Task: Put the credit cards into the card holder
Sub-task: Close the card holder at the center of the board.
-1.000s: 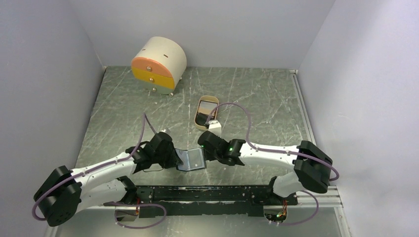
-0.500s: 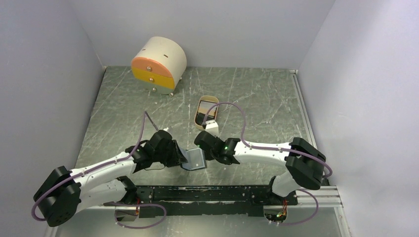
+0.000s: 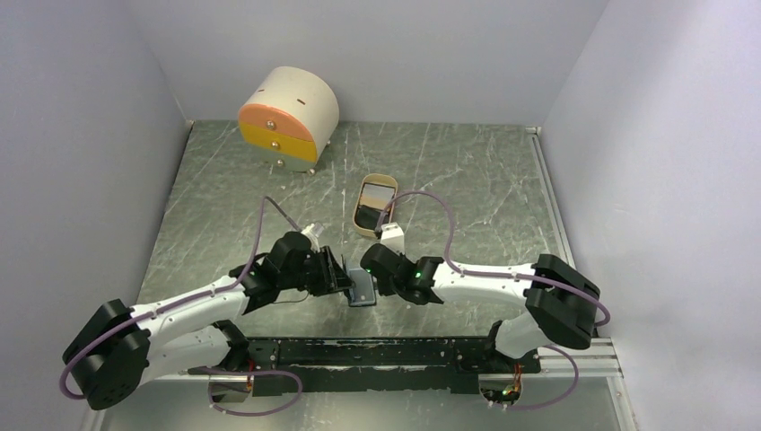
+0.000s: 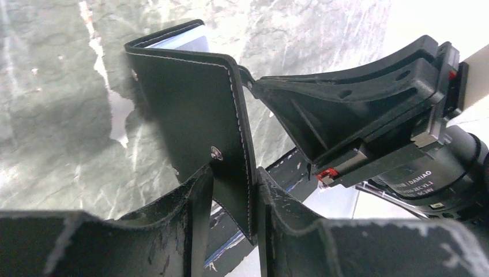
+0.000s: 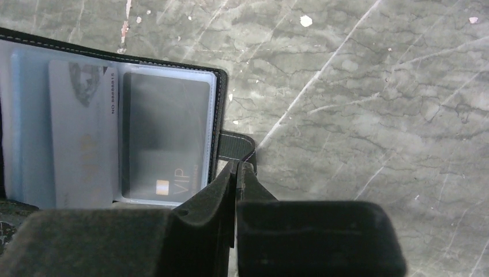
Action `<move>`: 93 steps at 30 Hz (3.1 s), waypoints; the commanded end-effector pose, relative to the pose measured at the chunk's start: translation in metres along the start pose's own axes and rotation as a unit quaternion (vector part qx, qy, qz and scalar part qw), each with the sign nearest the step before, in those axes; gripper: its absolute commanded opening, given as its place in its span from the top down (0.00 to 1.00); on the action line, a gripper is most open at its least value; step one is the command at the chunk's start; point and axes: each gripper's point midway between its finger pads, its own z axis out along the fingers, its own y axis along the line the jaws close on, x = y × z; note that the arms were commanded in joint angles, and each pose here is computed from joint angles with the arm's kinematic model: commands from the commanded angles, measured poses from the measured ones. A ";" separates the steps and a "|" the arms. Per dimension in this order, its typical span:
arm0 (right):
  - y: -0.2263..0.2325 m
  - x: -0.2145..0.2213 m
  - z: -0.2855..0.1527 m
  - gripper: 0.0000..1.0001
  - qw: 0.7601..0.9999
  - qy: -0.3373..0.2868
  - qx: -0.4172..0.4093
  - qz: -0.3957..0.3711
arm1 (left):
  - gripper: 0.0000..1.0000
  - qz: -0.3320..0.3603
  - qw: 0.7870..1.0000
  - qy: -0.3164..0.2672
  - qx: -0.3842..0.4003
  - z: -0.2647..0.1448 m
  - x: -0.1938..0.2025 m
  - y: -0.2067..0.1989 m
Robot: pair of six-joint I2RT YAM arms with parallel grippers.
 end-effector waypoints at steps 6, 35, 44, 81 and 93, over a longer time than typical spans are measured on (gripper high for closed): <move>-0.008 -0.001 -0.004 0.93 1.000 -0.016 -0.002 0.018 | 0.59 0.030 0.998 0.033 0.053 0.016 0.008 -0.016; -0.012 -0.008 -0.014 0.89 0.998 -0.042 -0.025 0.032 | 0.61 0.061 0.997 -0.038 -0.027 0.017 -0.031 -0.007; -0.004 -0.016 -0.020 0.81 0.997 -0.047 -0.046 0.035 | 0.67 0.067 0.995 -0.046 -0.062 0.021 -0.042 0.005; 0.004 -0.011 -0.008 0.91 0.999 -0.020 -0.036 0.020 | 0.68 0.053 0.997 0.041 -0.035 0.057 -0.012 0.042; 0.023 -0.011 -0.011 1.00 0.995 -0.024 -0.093 0.026 | 0.68 0.049 0.998 0.038 -0.032 0.056 -0.011 0.042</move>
